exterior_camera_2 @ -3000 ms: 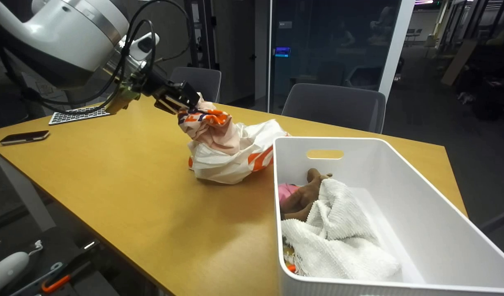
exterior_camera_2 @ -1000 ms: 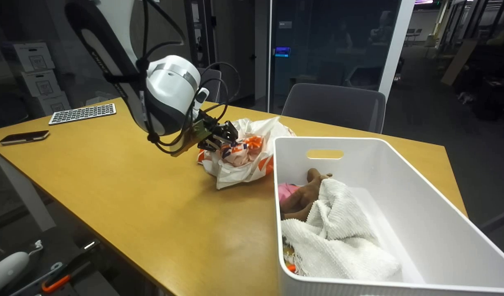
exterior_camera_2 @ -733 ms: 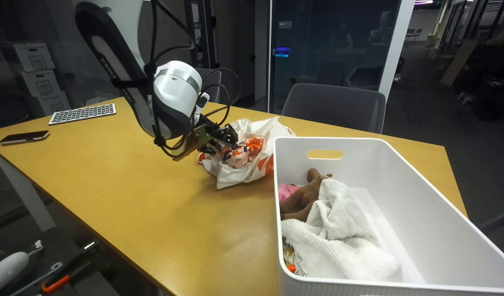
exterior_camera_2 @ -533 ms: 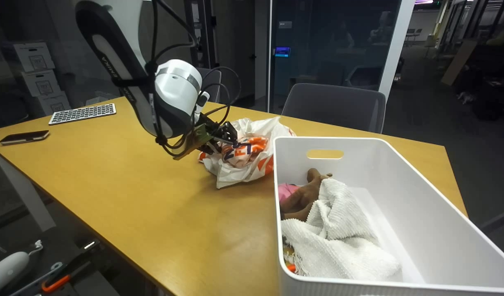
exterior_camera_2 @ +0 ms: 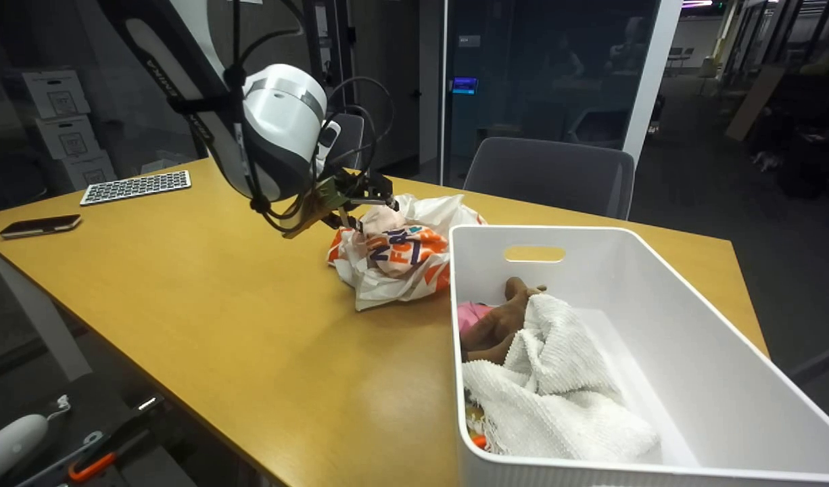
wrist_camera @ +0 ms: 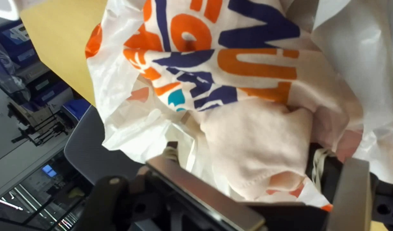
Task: Pick up the cloth in the bag and put it the box and pick up the cloth on the table and put it in the bag
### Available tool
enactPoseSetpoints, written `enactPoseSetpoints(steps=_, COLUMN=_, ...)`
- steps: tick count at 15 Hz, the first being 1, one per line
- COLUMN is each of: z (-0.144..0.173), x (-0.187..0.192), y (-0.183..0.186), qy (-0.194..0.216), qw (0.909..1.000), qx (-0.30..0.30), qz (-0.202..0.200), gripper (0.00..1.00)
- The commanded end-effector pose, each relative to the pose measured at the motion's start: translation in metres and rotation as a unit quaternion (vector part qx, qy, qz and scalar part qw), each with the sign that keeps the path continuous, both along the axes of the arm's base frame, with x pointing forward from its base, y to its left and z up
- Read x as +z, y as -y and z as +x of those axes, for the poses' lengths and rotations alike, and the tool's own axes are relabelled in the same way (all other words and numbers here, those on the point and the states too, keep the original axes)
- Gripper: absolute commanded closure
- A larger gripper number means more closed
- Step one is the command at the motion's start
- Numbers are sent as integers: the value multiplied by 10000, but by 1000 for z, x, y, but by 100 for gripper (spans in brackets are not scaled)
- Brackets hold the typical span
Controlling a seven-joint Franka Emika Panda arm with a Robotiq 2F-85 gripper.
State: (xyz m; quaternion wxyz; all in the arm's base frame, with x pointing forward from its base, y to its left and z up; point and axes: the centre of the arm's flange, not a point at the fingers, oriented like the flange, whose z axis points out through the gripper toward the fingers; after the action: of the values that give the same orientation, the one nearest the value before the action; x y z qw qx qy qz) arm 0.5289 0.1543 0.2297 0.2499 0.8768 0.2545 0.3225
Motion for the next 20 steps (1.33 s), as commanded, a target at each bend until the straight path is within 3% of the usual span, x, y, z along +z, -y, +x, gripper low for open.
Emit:
enactPoseSetpoints(steps=1, z=-28, x=30, y=-4, qy=-171, qw=9983, qx=-134, qz=532, gripper=0)
enactPoseSetpoints(steps=4, z=-55, x=36, y=-24, qy=-678, qw=9882, qx=-247, qz=1350, gripper=0)
enactPoseSetpoints(steps=8, z=-74, x=35, y=-53, qy=-1097, qw=9637, qx=-250, qz=2422, gripper=0)
enactPoseSetpoints(steps=10, z=-72, x=30, y=-60, qy=-1072, qw=9608, qx=-261, qz=2545, gripper=0)
enactPoseSetpoints(steps=14, z=-56, x=14, y=-57, qy=-994, qw=9668, qx=-278, qz=2337, gripper=0)
enactPoseSetpoints(steps=18, z=-42, x=-2, y=-54, qy=-1181, qw=9613, qx=-546, qz=2430, gripper=0)
enactPoseSetpoints(steps=19, z=-48, x=4, y=-60, qy=-1312, qw=9558, qx=-608, qz=2560, gripper=0)
enactPoseSetpoints(steps=20, z=-55, x=-2, y=-52, qy=-1205, qw=9621, qx=-516, qz=2392, gripper=0)
